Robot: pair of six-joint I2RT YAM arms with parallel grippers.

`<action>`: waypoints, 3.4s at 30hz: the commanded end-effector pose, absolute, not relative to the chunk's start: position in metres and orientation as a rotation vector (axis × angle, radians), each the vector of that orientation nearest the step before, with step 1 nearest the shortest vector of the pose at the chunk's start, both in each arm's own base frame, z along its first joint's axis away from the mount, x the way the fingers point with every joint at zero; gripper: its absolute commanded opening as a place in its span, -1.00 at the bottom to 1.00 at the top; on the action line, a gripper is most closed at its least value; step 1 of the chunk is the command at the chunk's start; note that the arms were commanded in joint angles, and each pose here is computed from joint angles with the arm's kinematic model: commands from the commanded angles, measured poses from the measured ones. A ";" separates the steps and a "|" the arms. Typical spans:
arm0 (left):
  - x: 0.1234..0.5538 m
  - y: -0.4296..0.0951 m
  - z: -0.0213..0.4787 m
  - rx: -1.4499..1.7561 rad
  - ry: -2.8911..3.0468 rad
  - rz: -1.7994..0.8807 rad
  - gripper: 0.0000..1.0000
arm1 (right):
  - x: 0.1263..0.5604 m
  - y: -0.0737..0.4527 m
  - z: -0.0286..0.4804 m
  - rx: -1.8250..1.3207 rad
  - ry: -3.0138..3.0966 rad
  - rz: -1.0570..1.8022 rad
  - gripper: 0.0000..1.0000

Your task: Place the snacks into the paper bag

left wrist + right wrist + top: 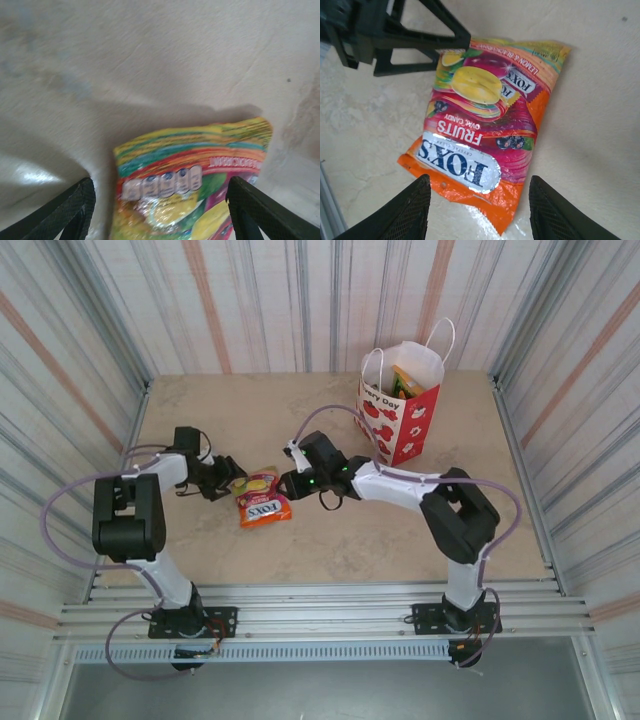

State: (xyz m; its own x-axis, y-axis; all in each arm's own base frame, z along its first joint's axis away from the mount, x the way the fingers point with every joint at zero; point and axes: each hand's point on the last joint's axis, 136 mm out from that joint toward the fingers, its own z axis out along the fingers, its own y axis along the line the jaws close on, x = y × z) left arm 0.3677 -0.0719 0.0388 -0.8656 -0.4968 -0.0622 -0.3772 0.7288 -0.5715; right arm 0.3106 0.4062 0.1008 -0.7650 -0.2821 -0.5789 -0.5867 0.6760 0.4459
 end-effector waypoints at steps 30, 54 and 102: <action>0.317 -0.126 0.028 -0.509 2.666 -1.182 -0.10 | 0.323 0.435 0.032 -0.485 2.633 1.104 -0.27; 0.305 -0.163 0.169 0.027 2.390 -0.956 -0.64 | 0.302 0.344 0.176 -0.471 2.210 0.945 -0.02; 0.275 -0.277 0.324 0.749 1.874 -1.207 -0.18 | 0.248 0.277 0.317 -0.721 1.674 1.336 -1.00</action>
